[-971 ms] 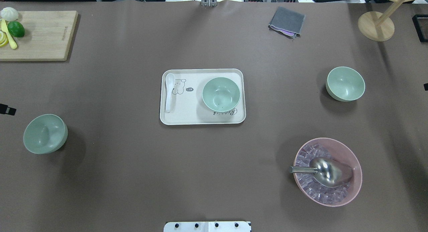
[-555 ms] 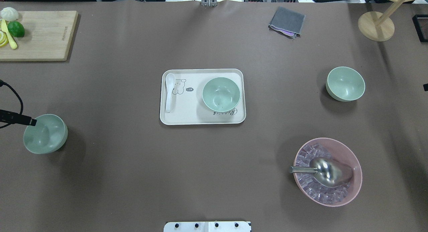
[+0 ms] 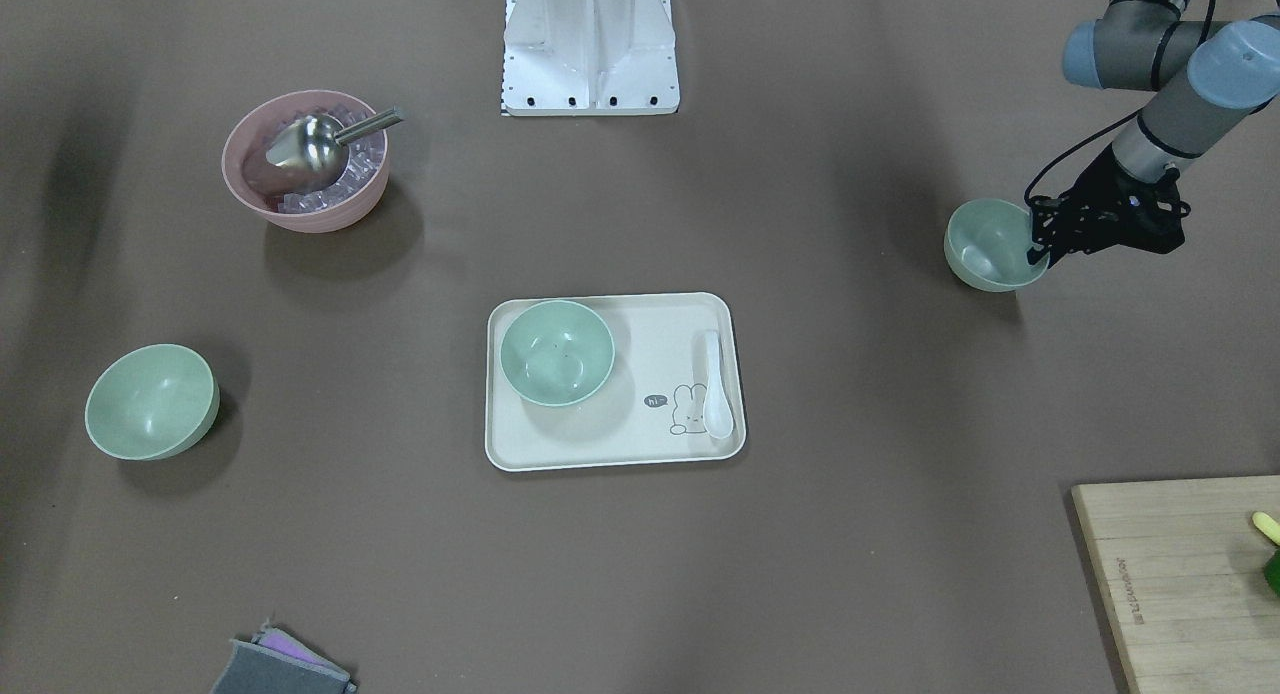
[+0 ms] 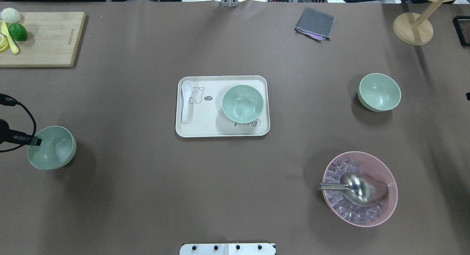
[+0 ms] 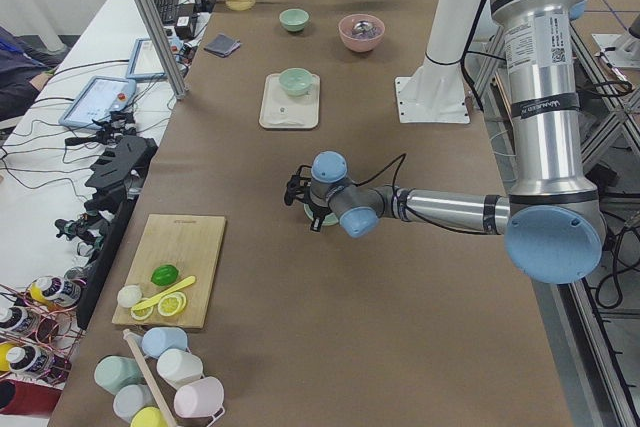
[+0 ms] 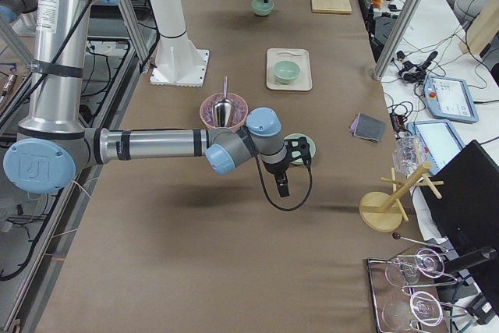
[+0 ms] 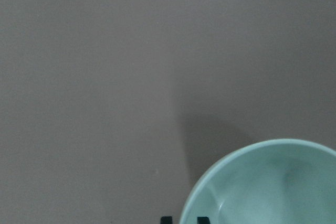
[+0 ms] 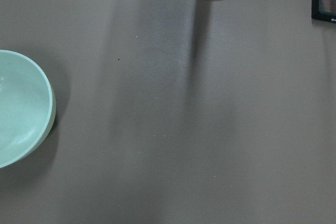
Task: Stack green bowls together
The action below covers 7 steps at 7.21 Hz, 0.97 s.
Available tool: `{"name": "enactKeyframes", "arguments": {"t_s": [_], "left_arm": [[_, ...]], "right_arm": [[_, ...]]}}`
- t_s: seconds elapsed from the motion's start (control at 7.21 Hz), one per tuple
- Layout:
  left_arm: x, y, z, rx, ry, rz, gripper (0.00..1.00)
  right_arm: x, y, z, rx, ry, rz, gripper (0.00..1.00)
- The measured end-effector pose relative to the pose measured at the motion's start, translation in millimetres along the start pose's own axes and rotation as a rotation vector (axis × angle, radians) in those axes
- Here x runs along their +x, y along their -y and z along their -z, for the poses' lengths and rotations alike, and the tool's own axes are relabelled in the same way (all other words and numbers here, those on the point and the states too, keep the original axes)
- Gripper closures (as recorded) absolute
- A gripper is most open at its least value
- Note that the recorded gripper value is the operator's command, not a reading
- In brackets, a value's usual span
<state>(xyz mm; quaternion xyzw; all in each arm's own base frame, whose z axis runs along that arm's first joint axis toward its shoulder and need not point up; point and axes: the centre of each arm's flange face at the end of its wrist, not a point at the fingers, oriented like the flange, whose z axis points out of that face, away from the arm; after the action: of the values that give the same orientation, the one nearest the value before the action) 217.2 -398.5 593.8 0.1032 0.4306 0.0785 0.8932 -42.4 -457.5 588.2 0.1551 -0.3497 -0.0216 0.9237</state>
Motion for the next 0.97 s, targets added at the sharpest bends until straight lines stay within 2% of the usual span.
{"name": "enactKeyframes", "arguments": {"t_s": [0.28, 0.55, 0.83, 0.97], "left_arm": [[0.7, -0.3, 1.0, 0.002, -0.004, -0.005, 1.00], [25.5, 9.9, 17.1, 0.007, -0.068, -0.026, 1.00], [71.0, 40.9, 30.3, 0.011, -0.152, -0.032, 1.00], [105.0, 70.6, 37.0, 0.021, -0.178, 0.006, 1.00]], "right_arm": [[-0.1, -0.1, 0.1, 0.000, 0.001, -0.001, 0.00], [0.0, -0.3, -0.1, -0.001, 0.001, -0.001, 0.00], [0.3, -0.6, -0.5, -0.002, 0.002, -0.005, 0.00], [0.4, -0.6, -0.6, -0.003, 0.002, -0.005, 0.00]]}}
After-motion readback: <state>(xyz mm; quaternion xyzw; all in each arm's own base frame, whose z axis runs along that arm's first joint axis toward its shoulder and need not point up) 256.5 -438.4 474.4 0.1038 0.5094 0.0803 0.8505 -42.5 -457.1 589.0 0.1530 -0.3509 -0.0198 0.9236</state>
